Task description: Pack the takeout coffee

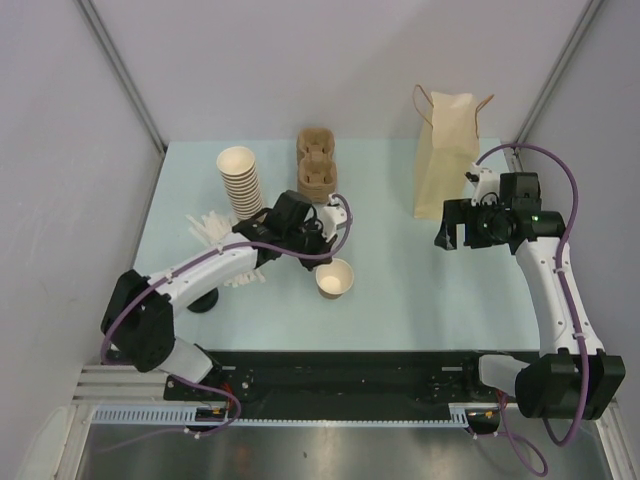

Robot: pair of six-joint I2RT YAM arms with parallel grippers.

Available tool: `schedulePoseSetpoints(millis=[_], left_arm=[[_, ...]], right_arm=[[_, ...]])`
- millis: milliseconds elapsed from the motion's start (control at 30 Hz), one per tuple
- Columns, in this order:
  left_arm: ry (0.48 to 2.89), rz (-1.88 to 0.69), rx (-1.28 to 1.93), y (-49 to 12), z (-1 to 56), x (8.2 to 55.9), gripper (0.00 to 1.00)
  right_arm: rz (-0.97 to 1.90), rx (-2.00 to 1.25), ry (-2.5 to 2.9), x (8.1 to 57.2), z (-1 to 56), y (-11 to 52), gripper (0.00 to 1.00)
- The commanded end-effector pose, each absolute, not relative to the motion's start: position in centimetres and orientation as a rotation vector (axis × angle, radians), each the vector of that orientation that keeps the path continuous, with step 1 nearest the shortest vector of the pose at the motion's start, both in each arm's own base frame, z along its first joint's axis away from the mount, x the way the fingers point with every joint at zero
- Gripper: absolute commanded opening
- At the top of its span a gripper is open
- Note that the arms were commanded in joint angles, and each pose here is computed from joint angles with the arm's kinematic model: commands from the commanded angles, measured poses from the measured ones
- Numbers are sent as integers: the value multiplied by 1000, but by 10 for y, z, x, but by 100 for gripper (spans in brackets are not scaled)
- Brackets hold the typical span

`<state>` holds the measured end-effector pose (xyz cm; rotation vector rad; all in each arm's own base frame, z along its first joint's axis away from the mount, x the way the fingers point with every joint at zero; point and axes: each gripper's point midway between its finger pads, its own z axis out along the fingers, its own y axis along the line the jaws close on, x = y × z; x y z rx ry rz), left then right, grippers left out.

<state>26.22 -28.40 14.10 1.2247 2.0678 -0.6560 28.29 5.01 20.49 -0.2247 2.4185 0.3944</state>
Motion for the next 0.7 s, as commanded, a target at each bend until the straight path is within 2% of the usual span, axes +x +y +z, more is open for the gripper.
schedulePoseSetpoints(millis=[0, 200, 300, 600, 667], left_arm=[[2027, -754, 1172, -304, 137, 269, 3], [2043, -771, 1120, -310, 125, 276, 4], [2048, -761, 1129, -310, 119, 277, 9], [2057, -730, 1102, -300, 126, 285, 41], [2060, -732, 1066, -289, 143, 290, 53]], right_arm=[[397, -265, 2375, 289, 219, 53, 100], [395, -269, 2381, 288, 218, 53, 100], [390, -275, 2378, 288, 219, 53, 99], [381, -276, 2374, 288, 220, 53, 100], [378, -273, 2369, 288, 221, 52, 100]])
